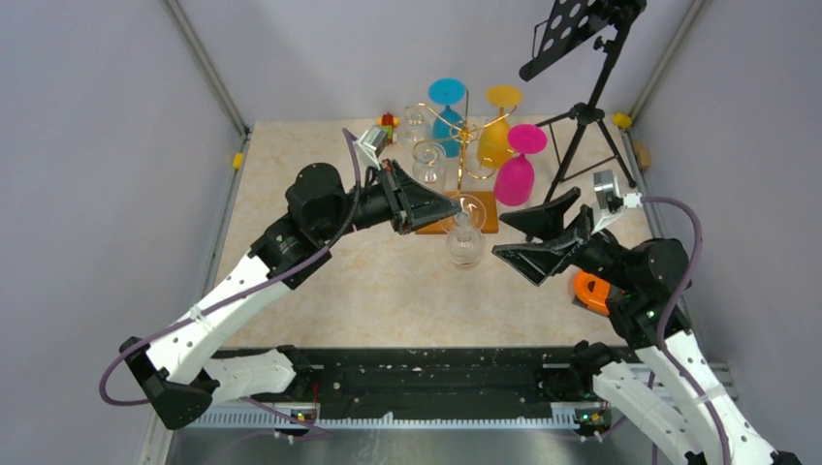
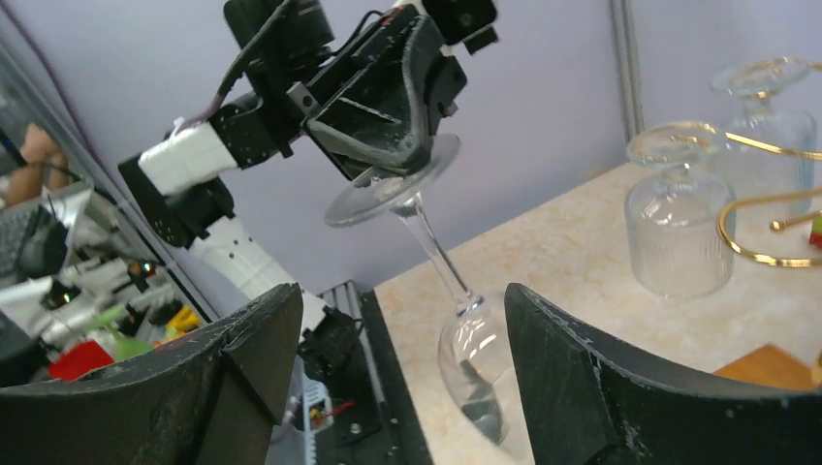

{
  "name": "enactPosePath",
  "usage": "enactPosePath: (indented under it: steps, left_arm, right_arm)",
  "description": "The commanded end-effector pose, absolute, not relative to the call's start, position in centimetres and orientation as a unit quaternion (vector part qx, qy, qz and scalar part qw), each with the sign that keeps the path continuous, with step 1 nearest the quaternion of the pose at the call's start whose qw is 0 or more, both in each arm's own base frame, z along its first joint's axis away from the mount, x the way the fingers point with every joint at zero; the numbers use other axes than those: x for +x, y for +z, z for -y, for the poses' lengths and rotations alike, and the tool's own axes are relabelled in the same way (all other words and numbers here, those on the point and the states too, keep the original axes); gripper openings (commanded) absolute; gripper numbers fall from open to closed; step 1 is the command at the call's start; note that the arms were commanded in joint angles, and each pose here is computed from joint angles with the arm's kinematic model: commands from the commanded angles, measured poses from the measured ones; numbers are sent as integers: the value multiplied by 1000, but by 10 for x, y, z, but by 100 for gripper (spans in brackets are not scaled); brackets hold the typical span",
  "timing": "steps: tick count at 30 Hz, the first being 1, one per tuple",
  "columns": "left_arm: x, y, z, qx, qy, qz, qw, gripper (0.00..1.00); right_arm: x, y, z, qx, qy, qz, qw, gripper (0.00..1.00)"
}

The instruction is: Take the wine glass off the wine glass rack

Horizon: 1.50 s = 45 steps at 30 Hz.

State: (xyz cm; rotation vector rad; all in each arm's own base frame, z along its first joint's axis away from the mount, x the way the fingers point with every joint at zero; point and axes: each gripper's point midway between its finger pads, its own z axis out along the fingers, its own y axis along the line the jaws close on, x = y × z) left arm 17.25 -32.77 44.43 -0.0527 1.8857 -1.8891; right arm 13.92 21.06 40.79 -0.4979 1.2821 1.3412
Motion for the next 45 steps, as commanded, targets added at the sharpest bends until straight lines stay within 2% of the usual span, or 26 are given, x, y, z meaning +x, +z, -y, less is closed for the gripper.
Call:
enactPosePath:
  steps: [1,5,11,15,22,26,28,31,34,35,37,45]
  left_arm:
    - [161,474,322,-14,-713,-665,224,0]
    - [158,474,324,-10,-716,-666,209,0]
    - [155,471,328,-5,-723,-665,189,0]
    - [155,469,329,-4,-724,-664,186,0]
    - [153,467,329,0,-725,-663,184,0]
    - [155,463,326,-5,-722,-664,193,1]
    - [155,465,325,-2,-722,-662,202,18]
    - [157,464,322,-4,-719,-661,214,59]
    - [163,458,316,-21,-713,-662,231,79]
    - [165,460,313,-23,-716,-655,241,88]
    - [172,458,306,-37,-713,-651,259,93]
    - [197,447,286,-74,-691,-646,318,95]
  right_arm:
    - [124,428,-222,-359,530,-435,633,78]
    - [135,422,-232,-406,503,-414,641,74]
    - [131,411,-254,-474,509,-387,606,56]
    - [122,409,-265,-497,517,-365,593,52]
    - [117,408,-273,-498,544,-353,576,24]
    - [114,414,-272,-494,549,-344,580,0]
    - [115,421,-270,-481,552,-341,589,0]
    - [114,437,-265,-444,563,-329,615,0]
    - [123,456,-254,-370,576,-327,652,0]
    - [129,464,-248,-333,579,-329,668,0]
    - [138,473,-237,-272,588,-331,686,0]
    - [171,498,-188,-34,637,-338,692,0]
